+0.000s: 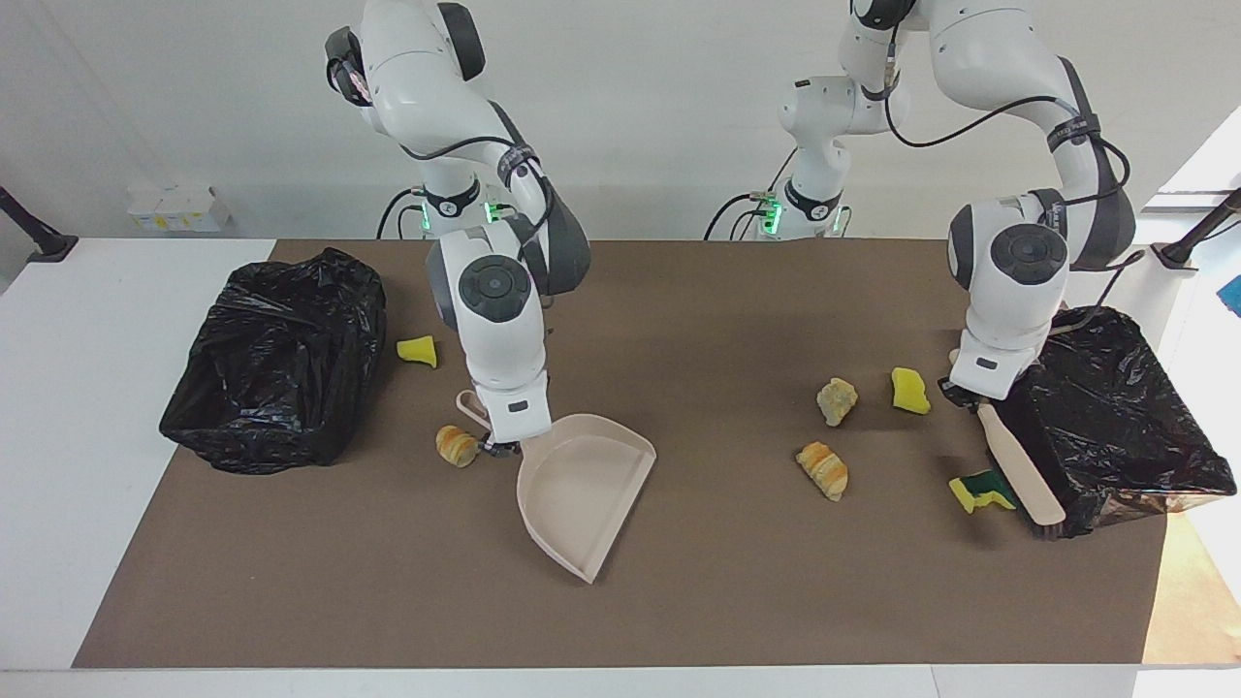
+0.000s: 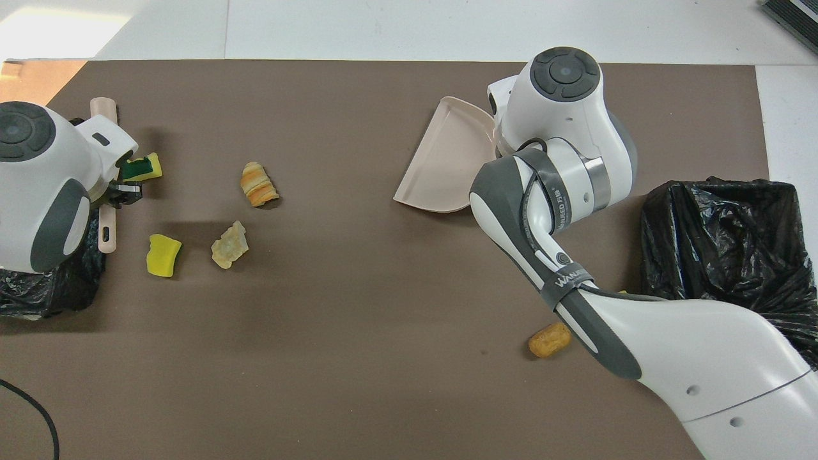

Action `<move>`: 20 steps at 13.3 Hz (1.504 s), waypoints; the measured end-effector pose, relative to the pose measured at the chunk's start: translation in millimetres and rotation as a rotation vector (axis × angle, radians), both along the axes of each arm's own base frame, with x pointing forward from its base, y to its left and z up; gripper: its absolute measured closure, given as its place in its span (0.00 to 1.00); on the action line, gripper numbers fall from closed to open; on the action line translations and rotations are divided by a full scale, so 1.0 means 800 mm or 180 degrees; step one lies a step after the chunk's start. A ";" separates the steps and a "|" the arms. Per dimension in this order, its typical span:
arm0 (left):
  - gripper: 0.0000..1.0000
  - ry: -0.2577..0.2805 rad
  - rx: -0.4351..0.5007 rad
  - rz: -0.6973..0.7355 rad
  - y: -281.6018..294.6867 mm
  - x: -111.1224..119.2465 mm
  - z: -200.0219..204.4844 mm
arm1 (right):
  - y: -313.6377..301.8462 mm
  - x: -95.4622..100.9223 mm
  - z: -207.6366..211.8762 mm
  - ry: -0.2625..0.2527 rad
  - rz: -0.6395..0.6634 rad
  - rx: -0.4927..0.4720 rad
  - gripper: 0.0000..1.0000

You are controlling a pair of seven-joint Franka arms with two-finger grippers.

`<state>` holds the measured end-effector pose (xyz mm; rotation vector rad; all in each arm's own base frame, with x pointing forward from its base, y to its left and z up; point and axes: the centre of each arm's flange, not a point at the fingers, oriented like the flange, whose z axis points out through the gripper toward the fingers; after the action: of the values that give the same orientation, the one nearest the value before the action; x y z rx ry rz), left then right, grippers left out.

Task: Sweep and dump trash in bin

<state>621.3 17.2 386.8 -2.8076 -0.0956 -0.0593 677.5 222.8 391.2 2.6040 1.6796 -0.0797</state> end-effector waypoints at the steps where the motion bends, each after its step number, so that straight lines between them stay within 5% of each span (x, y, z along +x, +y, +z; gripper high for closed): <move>1: 0.74 -0.0005 -0.0013 0.0022 0.010 0.002 -0.010 | -0.001 0.001 0.000 0.0006 0.0151 0.0005 0.68; 6: 0.74 0.0193 -0.0138 -0.0085 -0.024 -0.017 -0.054 | 0.006 -0.005 -0.009 0.0068 0.0444 0.0006 0.68; 13: 0.74 0.0569 -0.0586 -0.0318 -0.231 -0.086 -0.025 | 0.020 -0.013 -0.023 0.0087 0.0582 0.0010 0.68; 20: 0.74 0.0502 -0.0606 0.0119 -0.194 -0.100 0.041 | 0.014 -0.009 -0.030 0.0069 0.1381 0.0055 0.68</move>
<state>541.1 -137.9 419.3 -2.9864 -0.1219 0.1893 670.2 234.4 367.3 2.1918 2.2131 -0.0780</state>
